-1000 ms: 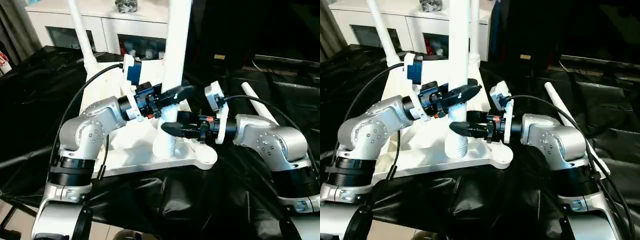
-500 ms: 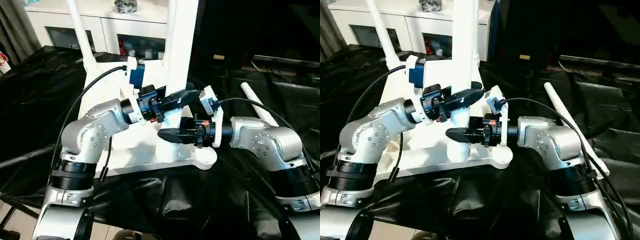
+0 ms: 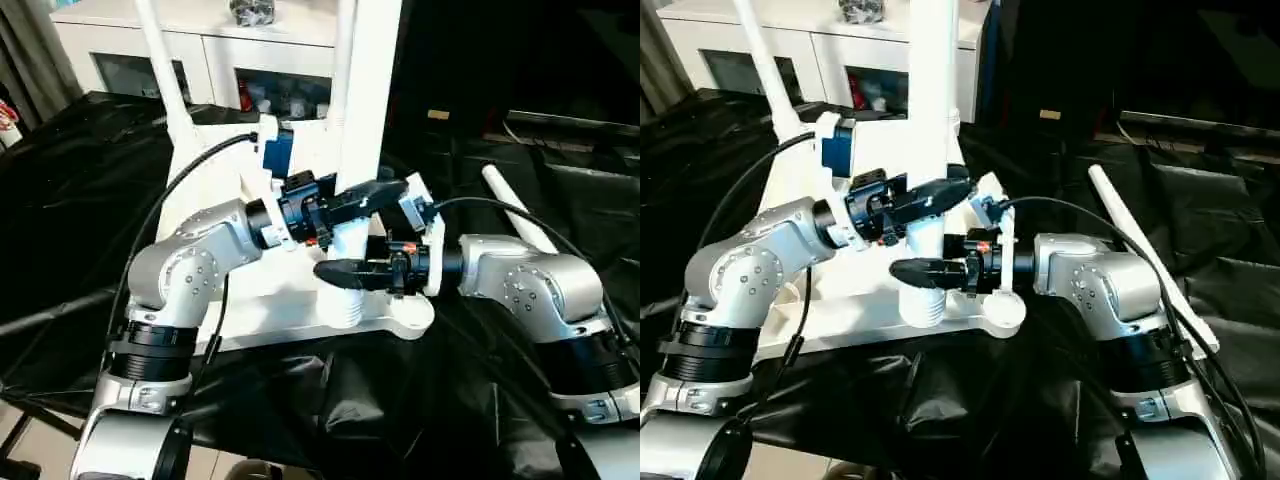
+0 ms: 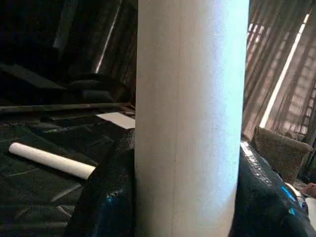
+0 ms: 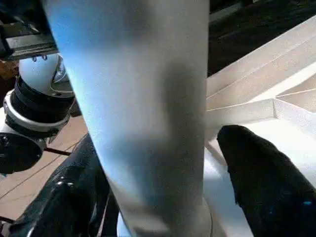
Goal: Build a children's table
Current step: Pick table leg
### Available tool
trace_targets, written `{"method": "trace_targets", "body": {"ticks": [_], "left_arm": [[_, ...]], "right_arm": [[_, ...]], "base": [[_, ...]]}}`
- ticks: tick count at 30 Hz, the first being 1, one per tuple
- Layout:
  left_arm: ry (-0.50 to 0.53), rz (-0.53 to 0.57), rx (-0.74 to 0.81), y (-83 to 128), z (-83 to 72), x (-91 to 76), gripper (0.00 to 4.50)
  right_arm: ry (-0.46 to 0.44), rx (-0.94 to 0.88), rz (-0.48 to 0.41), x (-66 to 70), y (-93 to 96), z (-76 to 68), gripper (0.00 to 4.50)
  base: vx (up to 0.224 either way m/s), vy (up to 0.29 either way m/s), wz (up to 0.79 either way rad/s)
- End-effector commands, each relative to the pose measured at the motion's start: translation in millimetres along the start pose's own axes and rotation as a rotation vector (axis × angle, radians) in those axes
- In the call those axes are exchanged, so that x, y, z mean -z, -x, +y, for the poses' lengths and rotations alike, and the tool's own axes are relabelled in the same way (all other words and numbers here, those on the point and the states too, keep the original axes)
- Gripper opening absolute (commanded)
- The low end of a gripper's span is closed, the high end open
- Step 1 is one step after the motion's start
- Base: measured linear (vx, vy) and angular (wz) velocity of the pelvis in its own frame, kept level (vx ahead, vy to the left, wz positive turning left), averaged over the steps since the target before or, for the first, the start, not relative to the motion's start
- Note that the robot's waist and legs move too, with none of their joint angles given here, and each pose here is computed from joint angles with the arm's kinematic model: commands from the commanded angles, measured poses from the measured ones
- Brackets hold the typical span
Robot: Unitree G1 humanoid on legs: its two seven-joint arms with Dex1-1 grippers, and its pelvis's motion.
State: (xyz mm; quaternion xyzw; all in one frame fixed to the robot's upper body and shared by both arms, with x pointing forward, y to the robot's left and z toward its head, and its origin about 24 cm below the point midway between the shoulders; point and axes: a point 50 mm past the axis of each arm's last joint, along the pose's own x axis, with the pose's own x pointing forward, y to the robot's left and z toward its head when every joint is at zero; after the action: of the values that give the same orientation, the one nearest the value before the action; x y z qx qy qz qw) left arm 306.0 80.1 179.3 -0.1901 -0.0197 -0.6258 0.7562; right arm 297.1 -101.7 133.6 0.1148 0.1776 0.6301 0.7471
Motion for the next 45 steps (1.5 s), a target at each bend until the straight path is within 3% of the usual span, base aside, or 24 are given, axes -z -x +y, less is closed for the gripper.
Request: {"method": "trace_targets", "body": {"ticks": [1, 14, 21, 31, 34, 36, 43, 45], "left_arm": [[-0.023, -0.006, 0.059, -4.9, -7.7, -5.9, 1.88], [-0.023, 0.001, 0.065, -4.2, -7.9, -6.0, 1.88], [-0.021, 0.003, 0.069, -4.2, -7.7, -5.7, 1.88], [-0.019, 0.011, 0.074, -5.1, -7.9, -4.5, 1.88], [-0.051, 0.031, 0.002, -5.8, -1.7, -2.8, 1.88], [-0.072, 0.055, 0.006, -5.7, -1.8, -0.9, 2.58], [-0.044, -0.107, -0.027, -7.4, -1.6, -11.8, 3.02], [-0.036, -0.278, -0.063, -9.1, -1.5, -26.5, 3.04]], "right_arm": [[0.002, 0.028, 0.003, -0.4, 1.4, -2.9, 3.58], [-0.022, -0.035, 0.021, 2.6, 0.7, 3.4, 3.58], [-0.024, -0.029, 0.019, 2.7, 0.4, 1.9, 2.83], [-0.011, -0.015, 0.012, 2.1, 0.3, 0.5, 2.13], [-0.008, -0.014, 0.009, 2.0, 0.2, 0.2, 2.1], [-0.007, -0.011, 0.008, 2.2, 0.2, -0.1, 2.03], [-0.005, 0.005, -0.013, 2.9, 0.1, -0.2, 1.95], [-0.001, 0.032, -0.05, 1.8, 2.0, -2.1, 1.94]], "base": [[0.0, 0.0, 0.0], [0.0, 0.0, 0.0], [0.0, 0.0, 0.0], [0.0, 0.0, 0.0], [0.0, 0.0, 0.0], [0.0, 0.0, 0.0], [0.0, 0.0, 0.0], [0.0, 0.0, 0.0]]}}
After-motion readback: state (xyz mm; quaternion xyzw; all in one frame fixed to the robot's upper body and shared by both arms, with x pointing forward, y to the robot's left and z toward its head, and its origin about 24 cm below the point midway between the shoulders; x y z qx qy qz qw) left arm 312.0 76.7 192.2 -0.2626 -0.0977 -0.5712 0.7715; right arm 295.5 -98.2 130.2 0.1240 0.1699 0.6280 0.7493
